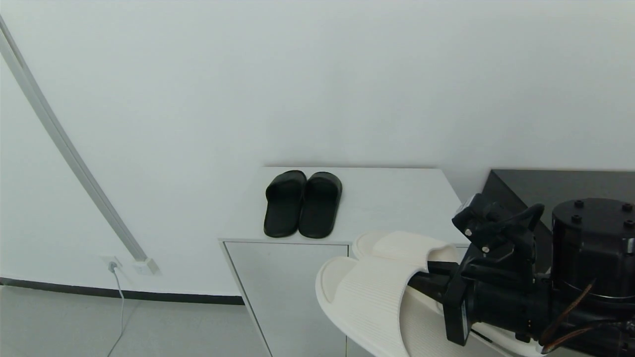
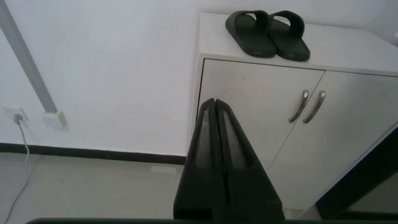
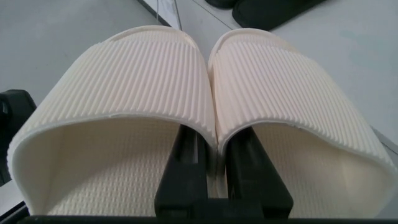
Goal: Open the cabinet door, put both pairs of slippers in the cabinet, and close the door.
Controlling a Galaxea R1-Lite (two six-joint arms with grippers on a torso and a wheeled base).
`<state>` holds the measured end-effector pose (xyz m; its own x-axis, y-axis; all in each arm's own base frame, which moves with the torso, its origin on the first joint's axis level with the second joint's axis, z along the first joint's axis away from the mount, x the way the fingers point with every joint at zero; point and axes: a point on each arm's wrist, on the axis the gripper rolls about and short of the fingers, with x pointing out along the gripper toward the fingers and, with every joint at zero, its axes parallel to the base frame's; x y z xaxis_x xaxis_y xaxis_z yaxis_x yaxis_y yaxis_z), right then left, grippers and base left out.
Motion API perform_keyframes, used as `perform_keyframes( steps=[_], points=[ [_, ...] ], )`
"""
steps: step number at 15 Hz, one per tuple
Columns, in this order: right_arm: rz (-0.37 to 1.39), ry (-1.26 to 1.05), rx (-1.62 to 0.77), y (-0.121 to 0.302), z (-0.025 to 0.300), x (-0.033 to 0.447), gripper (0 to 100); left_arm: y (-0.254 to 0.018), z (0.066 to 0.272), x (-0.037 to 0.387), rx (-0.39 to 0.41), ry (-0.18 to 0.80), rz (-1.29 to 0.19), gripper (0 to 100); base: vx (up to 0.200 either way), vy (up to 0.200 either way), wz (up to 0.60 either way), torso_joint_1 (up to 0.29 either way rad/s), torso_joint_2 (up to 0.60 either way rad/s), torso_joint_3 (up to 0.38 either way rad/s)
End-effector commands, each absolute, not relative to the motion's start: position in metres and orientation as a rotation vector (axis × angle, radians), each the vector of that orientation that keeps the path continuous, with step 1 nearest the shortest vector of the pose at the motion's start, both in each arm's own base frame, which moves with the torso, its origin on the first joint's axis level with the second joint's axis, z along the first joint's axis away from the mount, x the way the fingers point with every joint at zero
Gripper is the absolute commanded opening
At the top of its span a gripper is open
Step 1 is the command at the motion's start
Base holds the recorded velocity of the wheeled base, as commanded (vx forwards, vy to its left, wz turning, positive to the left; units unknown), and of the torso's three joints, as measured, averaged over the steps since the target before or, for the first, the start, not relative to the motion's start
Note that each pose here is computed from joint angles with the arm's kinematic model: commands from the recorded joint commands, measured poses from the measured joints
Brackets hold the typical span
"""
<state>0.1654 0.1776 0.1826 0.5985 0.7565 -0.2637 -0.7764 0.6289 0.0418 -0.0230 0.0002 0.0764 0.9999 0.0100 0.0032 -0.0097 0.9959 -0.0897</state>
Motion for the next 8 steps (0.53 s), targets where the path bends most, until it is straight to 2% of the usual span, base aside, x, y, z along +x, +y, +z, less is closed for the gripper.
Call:
perform_keyframes(
  steps=[1, 3, 8],
  points=[
    [0.890, 0.271, -0.081, 0.1781, 0.1816, 0.1659, 0, 0.0002, 0.0765, -0.0229, -0.091, -0.004, 0.011, 0, 0.000, 0.000, 0.00, 0.000, 0.00, 0.000],
    [0.892, 0.276, -0.083, 0.1777, 0.1804, 0.1655, 0, 0.0003, 0.0764, -0.0229, -0.091, -0.002, 0.009, 0, 0.000, 0.000, 0.00, -0.047, 0.11, 0.055],
    [0.891, 0.280, -0.085, 0.1778, 0.1795, 0.1655, 0, 0.0003, 0.0765, -0.0229, -0.091, -0.003, 0.009, 0, 0.000, 0.000, 0.00, -0.156, 0.36, 0.193]
  ],
)
